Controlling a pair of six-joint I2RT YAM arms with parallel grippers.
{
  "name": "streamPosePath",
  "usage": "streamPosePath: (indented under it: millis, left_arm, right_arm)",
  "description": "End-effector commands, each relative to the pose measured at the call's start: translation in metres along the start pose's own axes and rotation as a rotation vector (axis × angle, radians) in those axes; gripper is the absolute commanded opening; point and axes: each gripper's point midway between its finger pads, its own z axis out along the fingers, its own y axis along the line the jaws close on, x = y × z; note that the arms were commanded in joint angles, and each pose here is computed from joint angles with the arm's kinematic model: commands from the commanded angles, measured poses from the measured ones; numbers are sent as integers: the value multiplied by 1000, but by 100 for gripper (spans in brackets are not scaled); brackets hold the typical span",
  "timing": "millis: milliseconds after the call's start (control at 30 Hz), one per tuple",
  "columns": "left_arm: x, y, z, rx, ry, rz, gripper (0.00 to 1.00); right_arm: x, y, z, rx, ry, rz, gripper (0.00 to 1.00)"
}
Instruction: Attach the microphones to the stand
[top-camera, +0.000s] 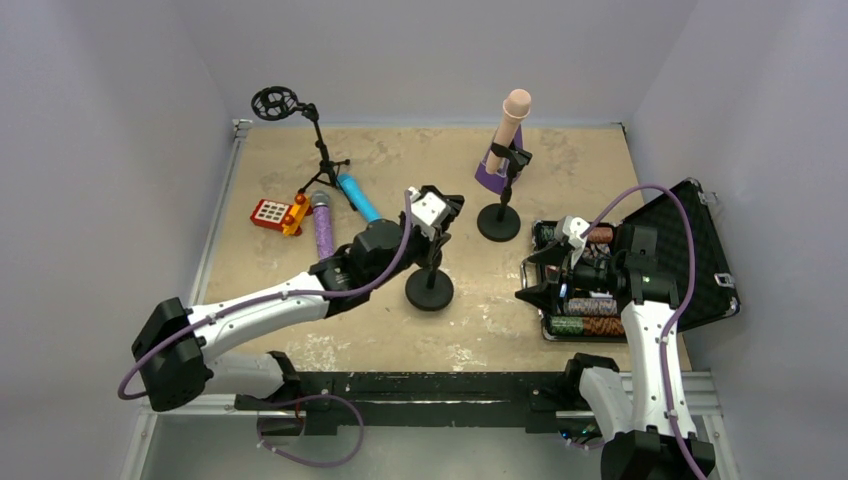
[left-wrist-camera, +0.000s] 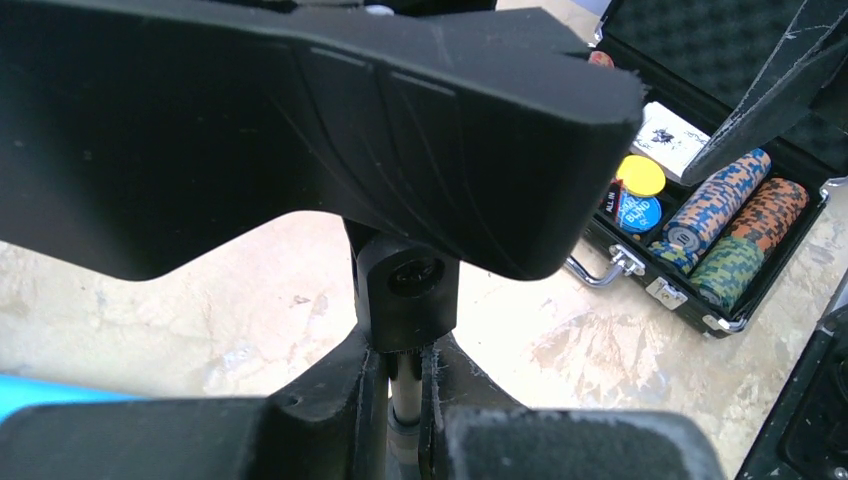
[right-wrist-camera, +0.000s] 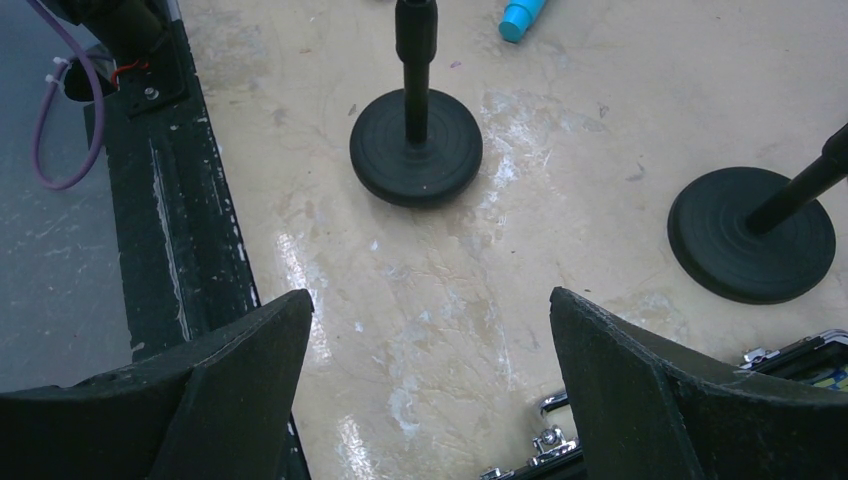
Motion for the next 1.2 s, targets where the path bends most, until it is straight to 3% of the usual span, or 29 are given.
streamPosePath:
  millis: [0, 333, 400, 667, 1000, 1167]
  left_arm:
    - [-36, -8, 7, -76, -175, -76, 0]
    - [14, -39, 11, -46, -90, -76, 1]
    - [20, -39, 9, -47, -73, -92, 9]
    - [20, -40, -11, -7, -69, -119, 65]
    - [36, -35, -53, 44, -43, -129, 89]
    - [52, -28, -74, 47, -19, -155, 92]
  right_arm:
    - [-16, 3, -3, -7, -35, -59, 93]
    - [-14, 3, -3, -7, -34, -58, 93]
    - [-14, 3, -3, -6, -34, -59, 93]
    - [-13, 2, -2, -7, -28, -53, 93]
    - [-11, 0, -2, -2, -22, -51, 93]
    - [-10, -1, -2, 2, -17, -51, 93]
